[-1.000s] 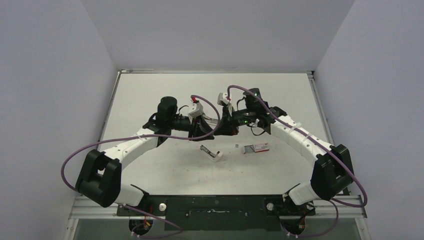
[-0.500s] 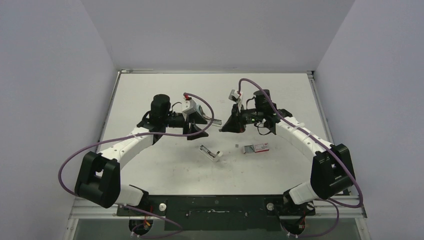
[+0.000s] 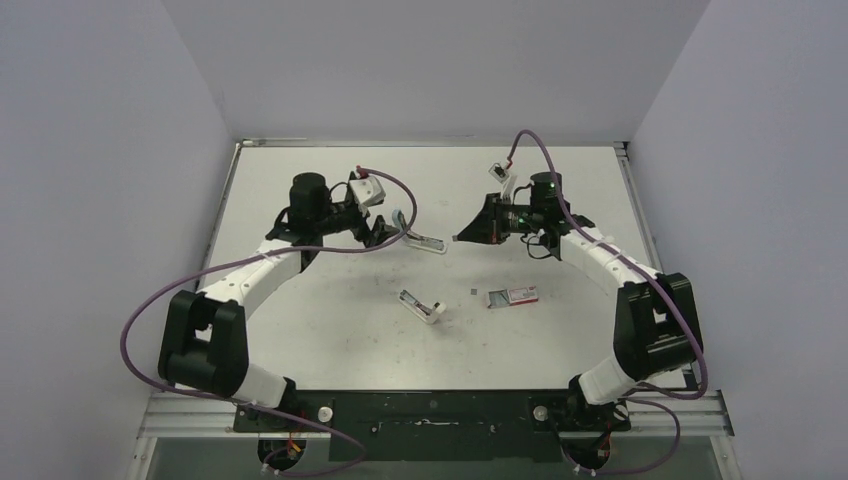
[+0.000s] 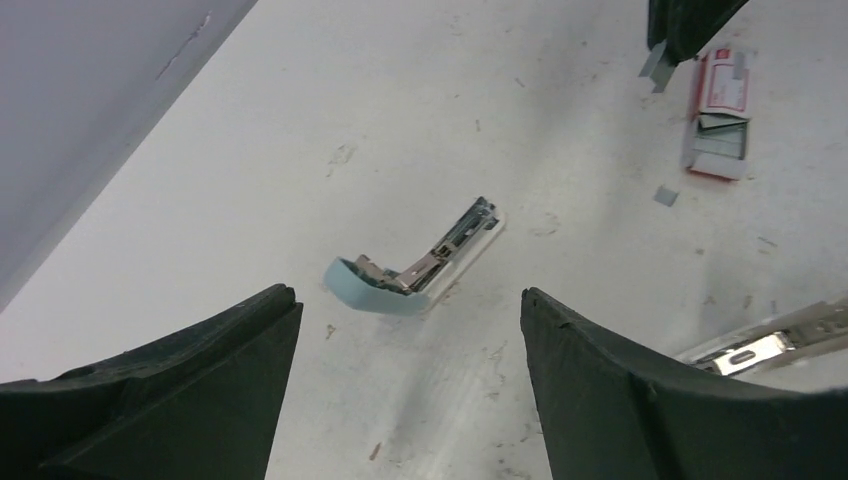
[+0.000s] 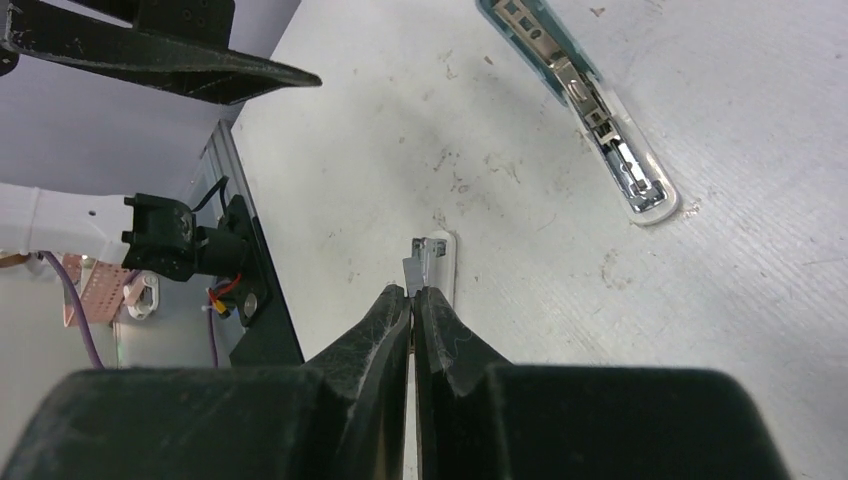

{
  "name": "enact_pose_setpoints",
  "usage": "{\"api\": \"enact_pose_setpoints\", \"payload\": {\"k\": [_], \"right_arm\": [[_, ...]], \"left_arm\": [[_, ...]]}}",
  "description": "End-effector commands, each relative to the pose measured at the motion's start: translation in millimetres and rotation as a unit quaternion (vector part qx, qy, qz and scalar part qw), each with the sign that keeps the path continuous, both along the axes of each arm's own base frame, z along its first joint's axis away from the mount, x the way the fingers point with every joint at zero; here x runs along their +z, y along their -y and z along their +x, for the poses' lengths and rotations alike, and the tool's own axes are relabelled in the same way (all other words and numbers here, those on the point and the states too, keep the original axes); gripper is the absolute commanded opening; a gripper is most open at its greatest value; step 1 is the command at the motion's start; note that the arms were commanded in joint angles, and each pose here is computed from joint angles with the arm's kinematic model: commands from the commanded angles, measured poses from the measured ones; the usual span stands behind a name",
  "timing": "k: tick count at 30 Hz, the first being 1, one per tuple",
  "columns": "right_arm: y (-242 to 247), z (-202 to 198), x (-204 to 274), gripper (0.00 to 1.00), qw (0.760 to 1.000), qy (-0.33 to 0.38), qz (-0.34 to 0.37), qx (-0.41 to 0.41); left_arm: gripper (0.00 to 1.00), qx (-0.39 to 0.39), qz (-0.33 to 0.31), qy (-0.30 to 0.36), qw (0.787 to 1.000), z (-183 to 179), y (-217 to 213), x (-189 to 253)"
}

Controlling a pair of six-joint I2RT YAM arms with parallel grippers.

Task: Load the staples into the stapler
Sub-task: Adjust the staple, then move the stapler to the center of the board.

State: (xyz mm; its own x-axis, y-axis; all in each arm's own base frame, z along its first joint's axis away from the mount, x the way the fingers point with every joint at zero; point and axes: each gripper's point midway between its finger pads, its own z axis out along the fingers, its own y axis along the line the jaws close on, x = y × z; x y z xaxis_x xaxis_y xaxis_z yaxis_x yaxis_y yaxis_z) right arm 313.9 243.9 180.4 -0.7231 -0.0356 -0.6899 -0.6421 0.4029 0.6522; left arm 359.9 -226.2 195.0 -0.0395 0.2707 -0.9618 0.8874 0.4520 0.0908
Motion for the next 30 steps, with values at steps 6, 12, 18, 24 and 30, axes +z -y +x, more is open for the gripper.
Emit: {"api": "enact_pose_setpoints", "payload": {"k": [6,12,18,24,30], "right_arm": [[-2,27,5,0.05,1.000,-0.016,-0.015,-0.013],[-1,27,-20,0.05,0.999,-0.019,-0.031,0.003],[-2,28,-26,0.05,0.999,-0.021,-0.029,0.008],[-2,28,-30,0.05,0.999,-0.018,-0.035,0.008],[-1,29,-32,0.05,0.999,-0.015,-0.039,0.006]], "left_arm": [[0.87,-0.051,0.073,0.064,0.994,62,-11,-17],[0.88,-0.146,0.126,0.076,0.978,74,-4,-41],[0.83,-0.218,0.148,0.073,0.962,80,1,-60],[0.76,-0.286,0.148,0.064,0.944,72,6,-70],[0.66,-0.317,0.147,0.056,0.935,64,15,-74]]}}
